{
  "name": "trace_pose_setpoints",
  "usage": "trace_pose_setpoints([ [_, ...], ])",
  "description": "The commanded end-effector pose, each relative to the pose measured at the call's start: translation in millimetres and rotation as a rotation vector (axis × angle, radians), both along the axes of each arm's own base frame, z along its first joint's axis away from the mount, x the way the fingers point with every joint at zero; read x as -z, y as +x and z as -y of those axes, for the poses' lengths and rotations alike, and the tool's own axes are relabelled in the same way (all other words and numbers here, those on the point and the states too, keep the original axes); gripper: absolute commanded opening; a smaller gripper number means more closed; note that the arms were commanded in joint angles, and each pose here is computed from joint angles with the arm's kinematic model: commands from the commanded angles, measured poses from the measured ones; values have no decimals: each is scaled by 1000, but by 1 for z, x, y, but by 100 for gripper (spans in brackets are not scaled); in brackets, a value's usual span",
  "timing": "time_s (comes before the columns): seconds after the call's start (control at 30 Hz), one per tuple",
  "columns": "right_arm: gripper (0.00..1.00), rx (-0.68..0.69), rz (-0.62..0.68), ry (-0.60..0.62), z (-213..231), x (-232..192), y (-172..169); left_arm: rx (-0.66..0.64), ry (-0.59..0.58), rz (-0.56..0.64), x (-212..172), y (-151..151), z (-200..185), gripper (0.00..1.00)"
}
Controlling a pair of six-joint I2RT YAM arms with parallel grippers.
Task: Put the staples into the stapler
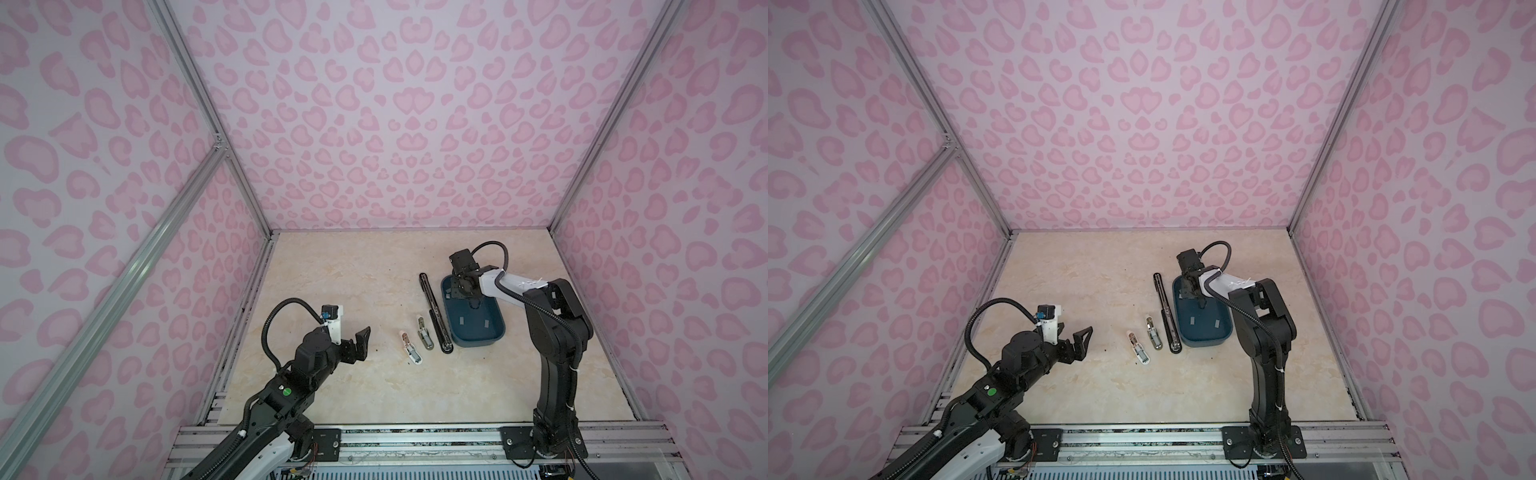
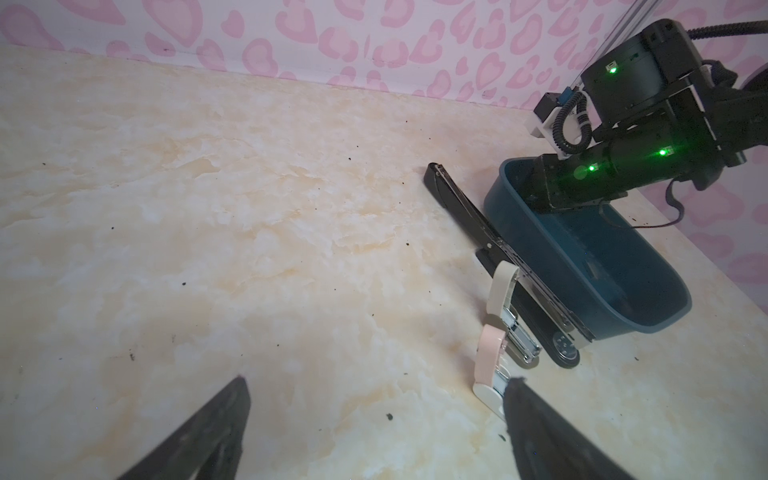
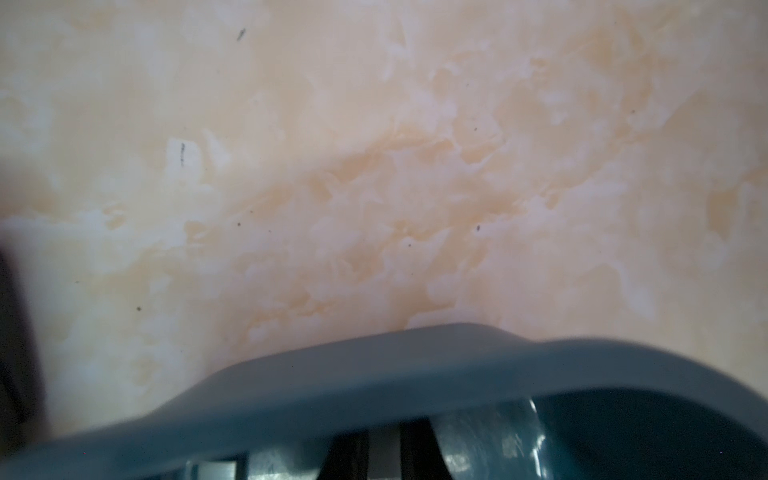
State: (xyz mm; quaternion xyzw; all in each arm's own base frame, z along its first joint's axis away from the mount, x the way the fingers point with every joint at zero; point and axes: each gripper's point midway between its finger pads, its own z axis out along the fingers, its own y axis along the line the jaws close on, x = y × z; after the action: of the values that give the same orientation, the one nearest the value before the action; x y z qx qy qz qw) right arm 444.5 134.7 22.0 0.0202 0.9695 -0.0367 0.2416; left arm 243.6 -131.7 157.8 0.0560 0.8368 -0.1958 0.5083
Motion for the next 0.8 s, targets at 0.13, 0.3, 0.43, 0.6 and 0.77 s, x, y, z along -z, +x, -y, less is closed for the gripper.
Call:
trace_pose_setpoints([
  [0.13,12,-73,-1,48,-12,-32,-30,6,-4,7,-3,0,1,96],
  [0.3,12,-167,111,80,-28,-72,-51,8,-12,17,-4,-1,0,96],
  [0.43,12,-258,182,108,-48,-94,-75,8,-16,19,-4,-2,0,96],
  [0.6,12,-393,196,162,-89,-100,-116,13,-17,16,-3,-2,1,96],
  [0.77,12,-432,168,203,-115,-84,-145,18,-19,13,-3,-2,2,96],
])
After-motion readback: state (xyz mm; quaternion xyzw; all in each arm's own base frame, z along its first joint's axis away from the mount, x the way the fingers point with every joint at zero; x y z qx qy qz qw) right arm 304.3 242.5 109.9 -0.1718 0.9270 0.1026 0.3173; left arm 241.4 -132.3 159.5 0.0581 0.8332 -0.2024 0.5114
